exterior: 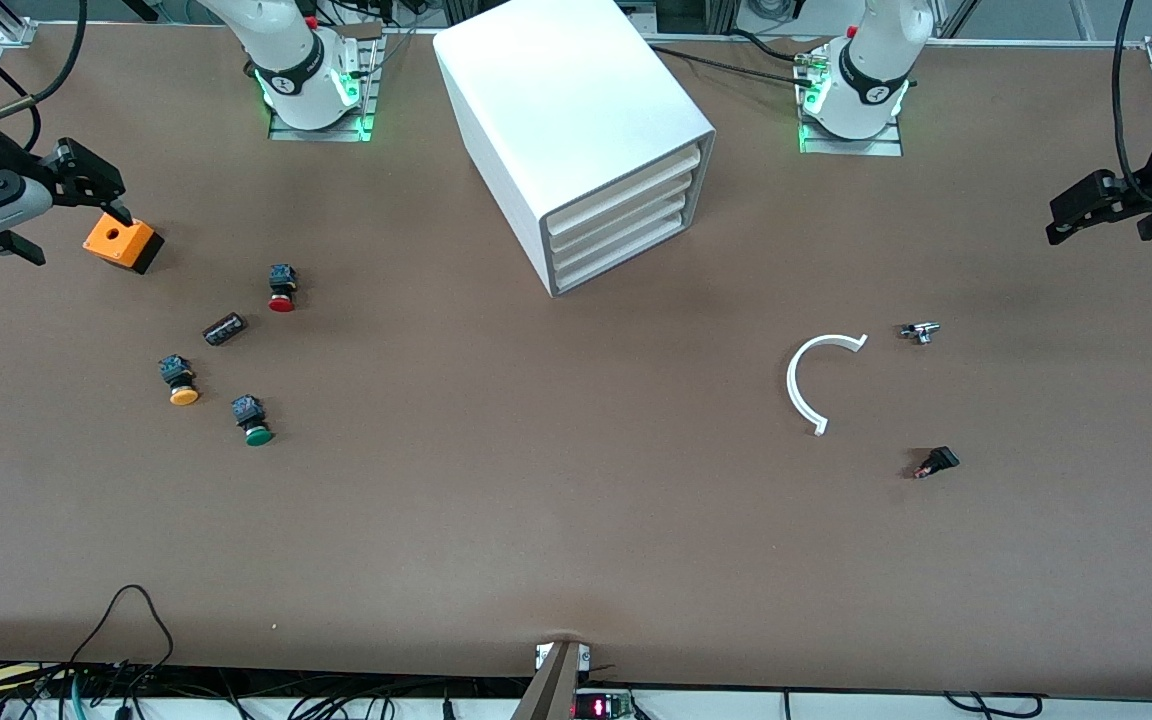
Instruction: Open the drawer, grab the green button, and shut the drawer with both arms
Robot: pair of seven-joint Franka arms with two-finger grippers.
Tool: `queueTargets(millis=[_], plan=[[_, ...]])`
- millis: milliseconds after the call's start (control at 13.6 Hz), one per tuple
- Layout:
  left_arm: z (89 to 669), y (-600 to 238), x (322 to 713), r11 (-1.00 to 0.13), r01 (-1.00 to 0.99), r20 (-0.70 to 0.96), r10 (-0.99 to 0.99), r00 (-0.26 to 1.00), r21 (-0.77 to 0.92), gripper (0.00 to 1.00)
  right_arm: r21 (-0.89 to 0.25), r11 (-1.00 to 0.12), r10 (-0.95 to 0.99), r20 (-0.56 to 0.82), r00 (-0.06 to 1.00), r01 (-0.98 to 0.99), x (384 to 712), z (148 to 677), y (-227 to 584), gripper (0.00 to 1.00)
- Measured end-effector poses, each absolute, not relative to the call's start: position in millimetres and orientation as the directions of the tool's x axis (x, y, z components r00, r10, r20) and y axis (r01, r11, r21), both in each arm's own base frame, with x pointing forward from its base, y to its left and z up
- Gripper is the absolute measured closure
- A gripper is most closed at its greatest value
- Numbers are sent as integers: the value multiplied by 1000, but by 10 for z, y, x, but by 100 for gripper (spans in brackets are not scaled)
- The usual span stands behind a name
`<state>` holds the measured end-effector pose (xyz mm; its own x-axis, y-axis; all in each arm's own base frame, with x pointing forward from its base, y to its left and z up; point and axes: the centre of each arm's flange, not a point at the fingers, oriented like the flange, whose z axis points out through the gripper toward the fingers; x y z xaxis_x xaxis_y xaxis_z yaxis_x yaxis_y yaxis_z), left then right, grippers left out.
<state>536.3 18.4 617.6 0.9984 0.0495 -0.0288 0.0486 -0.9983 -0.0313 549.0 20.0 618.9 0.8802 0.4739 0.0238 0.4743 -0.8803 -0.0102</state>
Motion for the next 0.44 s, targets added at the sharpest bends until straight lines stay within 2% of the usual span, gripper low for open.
queueTargets(millis=[440], plan=[[6186, 184, 5364, -999, 43, -27, 44, 999, -31, 0, -10, -897, 442, 25, 897, 442, 5492, 6193, -86, 0]])
